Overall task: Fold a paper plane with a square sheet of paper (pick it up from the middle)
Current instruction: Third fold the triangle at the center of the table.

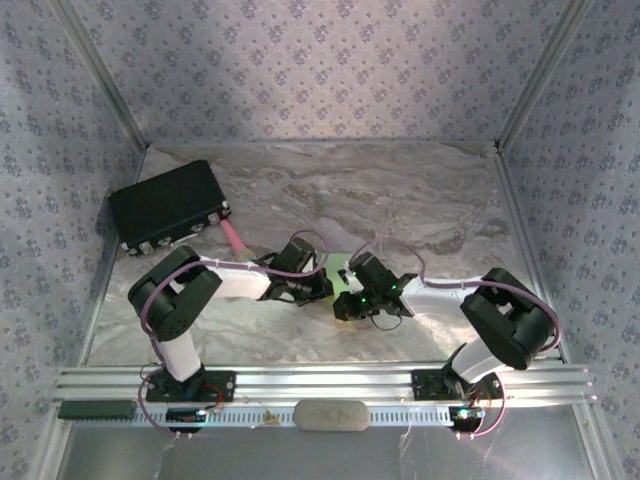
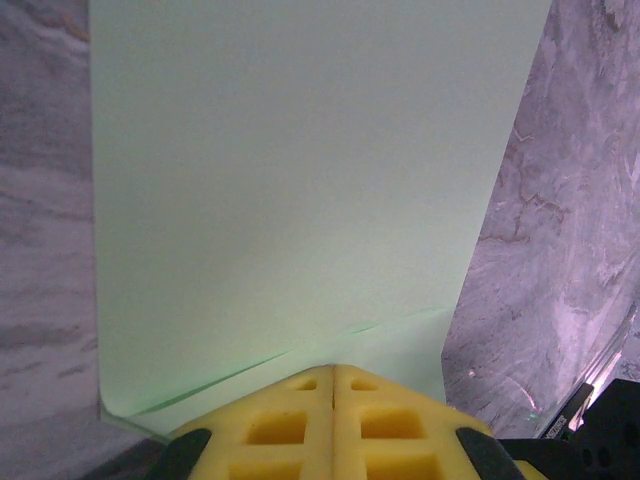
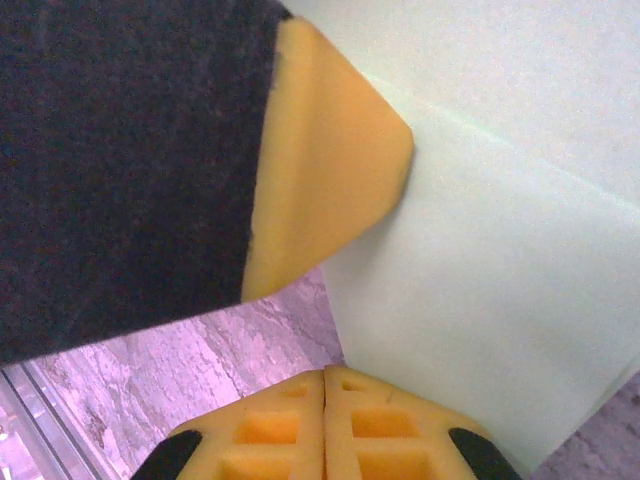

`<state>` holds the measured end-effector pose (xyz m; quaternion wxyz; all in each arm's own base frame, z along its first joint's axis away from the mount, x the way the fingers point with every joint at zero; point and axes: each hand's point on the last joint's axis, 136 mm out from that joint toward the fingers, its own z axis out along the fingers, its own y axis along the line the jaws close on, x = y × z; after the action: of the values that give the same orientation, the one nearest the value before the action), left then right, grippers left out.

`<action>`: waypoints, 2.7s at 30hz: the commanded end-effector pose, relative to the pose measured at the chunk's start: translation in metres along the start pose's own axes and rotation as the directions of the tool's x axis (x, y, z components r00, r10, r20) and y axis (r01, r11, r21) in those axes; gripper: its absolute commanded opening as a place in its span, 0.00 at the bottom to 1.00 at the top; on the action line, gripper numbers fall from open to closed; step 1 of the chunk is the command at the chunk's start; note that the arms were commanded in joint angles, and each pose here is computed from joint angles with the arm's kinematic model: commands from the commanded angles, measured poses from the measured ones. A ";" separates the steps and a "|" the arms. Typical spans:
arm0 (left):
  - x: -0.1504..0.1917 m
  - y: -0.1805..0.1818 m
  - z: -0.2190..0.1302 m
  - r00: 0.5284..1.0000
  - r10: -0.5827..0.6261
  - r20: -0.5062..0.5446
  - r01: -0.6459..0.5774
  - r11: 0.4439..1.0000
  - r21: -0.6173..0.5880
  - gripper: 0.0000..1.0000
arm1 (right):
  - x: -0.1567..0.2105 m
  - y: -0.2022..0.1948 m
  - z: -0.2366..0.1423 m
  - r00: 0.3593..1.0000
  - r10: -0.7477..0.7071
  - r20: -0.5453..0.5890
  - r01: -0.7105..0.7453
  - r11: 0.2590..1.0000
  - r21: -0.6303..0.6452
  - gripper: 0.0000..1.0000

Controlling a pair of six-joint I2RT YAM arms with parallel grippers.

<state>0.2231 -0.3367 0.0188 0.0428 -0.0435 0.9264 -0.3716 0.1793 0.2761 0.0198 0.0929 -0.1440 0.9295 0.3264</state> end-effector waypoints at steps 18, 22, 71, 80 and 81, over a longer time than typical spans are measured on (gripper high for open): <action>0.008 0.035 0.010 1.000 -0.024 -0.018 0.021 0.993 -0.116 0.00 | 0.045 -0.014 -0.026 0.987 0.161 -0.010 -0.161 0.985 -0.058 0.10; 0.007 0.032 0.008 1.000 -0.020 -0.013 0.019 0.994 -0.108 0.00 | 0.019 0.010 -0.047 0.992 0.113 0.054 -0.107 0.989 -0.100 0.10; 0.018 -0.015 0.004 0.996 0.088 -0.011 -0.088 0.996 -0.020 0.03 | 0.038 -0.051 -0.009 0.943 0.332 -0.026 -0.328 0.940 0.094 0.02; 0.012 0.022 0.012 0.999 0.038 -0.001 -0.038 0.996 -0.086 0.03 | 0.034 -0.045 -0.010 0.948 0.317 -0.021 -0.315 0.947 0.071 0.02; 0.012 0.022 0.012 0.999 0.040 -0.004 -0.040 0.996 -0.085 0.03 | 0.031 -0.043 -0.011 0.950 0.311 -0.016 -0.310 0.949 0.063 0.02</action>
<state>0.2096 -0.3496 0.0194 0.0500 -0.0056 0.9280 -0.3691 0.1774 0.2537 0.0177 0.0607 -0.0198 0.9323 0.3561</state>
